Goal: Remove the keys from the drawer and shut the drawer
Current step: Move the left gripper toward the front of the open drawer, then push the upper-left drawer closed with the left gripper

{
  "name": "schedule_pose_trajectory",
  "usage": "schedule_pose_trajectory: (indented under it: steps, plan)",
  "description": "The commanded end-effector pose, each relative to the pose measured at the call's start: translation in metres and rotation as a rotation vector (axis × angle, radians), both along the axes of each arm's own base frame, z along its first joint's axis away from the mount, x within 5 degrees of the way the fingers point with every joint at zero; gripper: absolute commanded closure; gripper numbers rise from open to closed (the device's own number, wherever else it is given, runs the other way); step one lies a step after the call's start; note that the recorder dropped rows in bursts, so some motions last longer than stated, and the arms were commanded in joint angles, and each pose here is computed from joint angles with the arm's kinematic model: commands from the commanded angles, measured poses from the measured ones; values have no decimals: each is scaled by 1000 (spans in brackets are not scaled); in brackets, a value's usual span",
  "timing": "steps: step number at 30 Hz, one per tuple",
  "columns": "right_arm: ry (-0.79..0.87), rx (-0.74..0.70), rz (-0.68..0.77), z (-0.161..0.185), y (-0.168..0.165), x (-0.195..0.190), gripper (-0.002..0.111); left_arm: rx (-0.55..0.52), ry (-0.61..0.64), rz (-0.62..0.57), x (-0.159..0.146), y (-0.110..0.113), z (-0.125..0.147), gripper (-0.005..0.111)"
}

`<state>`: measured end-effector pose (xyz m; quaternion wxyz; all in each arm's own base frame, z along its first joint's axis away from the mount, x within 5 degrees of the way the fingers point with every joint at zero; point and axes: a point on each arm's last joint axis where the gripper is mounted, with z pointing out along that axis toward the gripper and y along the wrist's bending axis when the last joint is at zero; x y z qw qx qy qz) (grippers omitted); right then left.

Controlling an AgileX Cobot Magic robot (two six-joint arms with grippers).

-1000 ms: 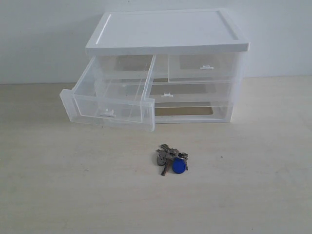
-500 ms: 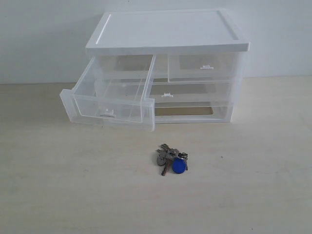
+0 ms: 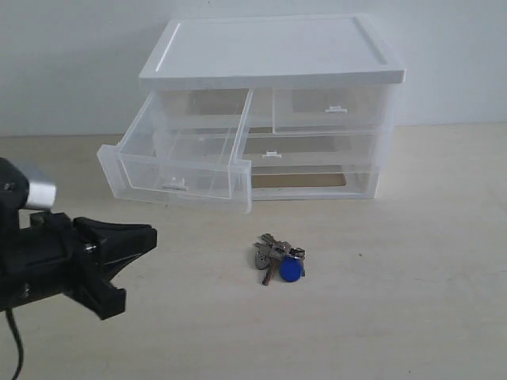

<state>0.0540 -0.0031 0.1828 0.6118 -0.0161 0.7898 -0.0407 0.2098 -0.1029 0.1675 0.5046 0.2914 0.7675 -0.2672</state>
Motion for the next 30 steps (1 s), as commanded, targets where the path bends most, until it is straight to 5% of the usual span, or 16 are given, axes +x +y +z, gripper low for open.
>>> schedule_pose_trajectory:
  steps: [1,12,30]
  plan:
    - [-9,-1,-1,1,0,0,108,-1,-97,-39,21,-33,4,102]
    - [-9,1,-2,1,0,0,108,27,-114,-6,79,-78,10,102]
    - [-9,-1,-1,1,0,0,108,139,-289,146,121,-81,26,102]
